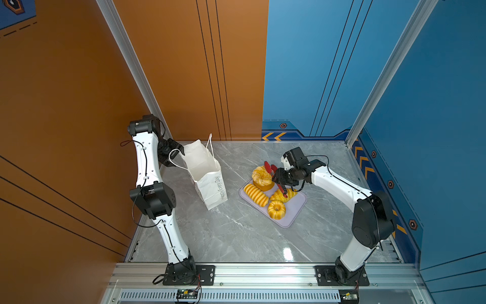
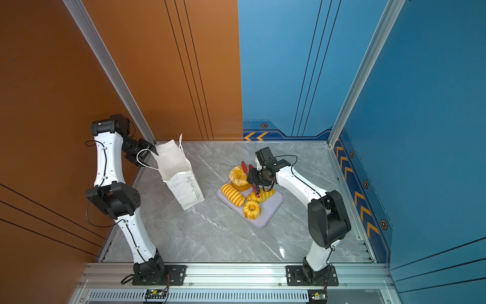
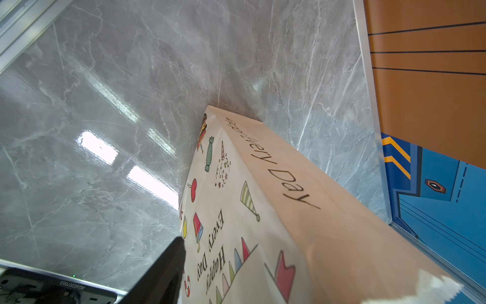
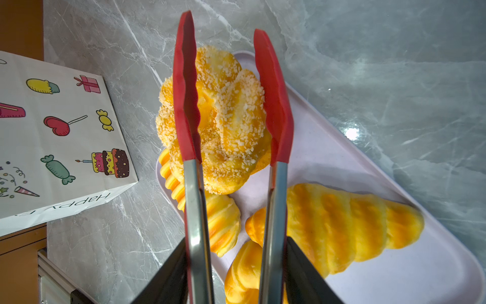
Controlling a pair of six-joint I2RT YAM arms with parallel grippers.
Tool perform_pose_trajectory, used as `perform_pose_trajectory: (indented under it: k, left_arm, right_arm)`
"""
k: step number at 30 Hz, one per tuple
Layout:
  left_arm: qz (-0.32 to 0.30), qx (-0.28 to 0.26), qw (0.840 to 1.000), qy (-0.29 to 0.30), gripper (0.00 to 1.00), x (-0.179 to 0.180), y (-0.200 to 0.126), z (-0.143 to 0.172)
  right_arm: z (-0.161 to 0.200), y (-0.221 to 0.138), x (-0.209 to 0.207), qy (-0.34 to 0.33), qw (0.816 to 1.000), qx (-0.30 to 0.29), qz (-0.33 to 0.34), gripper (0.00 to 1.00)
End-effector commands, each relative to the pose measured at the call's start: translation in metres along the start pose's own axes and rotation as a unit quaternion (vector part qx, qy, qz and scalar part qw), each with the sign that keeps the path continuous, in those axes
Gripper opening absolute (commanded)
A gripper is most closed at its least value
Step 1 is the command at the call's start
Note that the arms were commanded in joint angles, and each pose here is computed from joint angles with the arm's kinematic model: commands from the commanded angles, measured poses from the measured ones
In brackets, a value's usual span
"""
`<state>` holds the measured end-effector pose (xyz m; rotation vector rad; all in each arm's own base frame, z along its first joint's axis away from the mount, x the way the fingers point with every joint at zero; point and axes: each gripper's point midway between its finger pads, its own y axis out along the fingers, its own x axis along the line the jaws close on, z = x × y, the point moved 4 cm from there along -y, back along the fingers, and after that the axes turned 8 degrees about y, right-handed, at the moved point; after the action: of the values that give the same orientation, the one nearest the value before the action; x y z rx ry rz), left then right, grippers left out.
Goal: Pack bread into a paper bag
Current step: Adjust the paper bag at the center of the board, then pick up the fake bread from the plate.
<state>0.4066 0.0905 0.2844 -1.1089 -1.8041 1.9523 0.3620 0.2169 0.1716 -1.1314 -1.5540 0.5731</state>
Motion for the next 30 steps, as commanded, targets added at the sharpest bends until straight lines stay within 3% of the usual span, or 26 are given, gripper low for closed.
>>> perform_pose_trajectory:
  k: [1,9,22,30]
  left_arm:
    - [-0.02,0.09,0.996,-0.005,0.66,0.008,-0.003,0.033]
    - [0.055,0.101,0.993,0.026,0.68,-0.015,-0.009,0.035]
    - [0.071,0.092,0.993,0.029,0.67,-0.015,-0.019,0.035]
    - [0.071,0.093,0.993,0.03,0.67,-0.015,-0.019,0.035]
  right_arm:
    - [-0.006,-0.005,0.006,-0.009,1.0,-0.006,-0.011,0.57]
    - [-0.003,-0.004,-0.001,-0.009,1.0,0.002,0.001,0.57]
    - [0.012,-0.001,-0.023,0.015,0.999,0.048,0.013,0.59]
    - [0.02,0.002,-0.014,0.012,0.998,0.065,0.001,0.6]
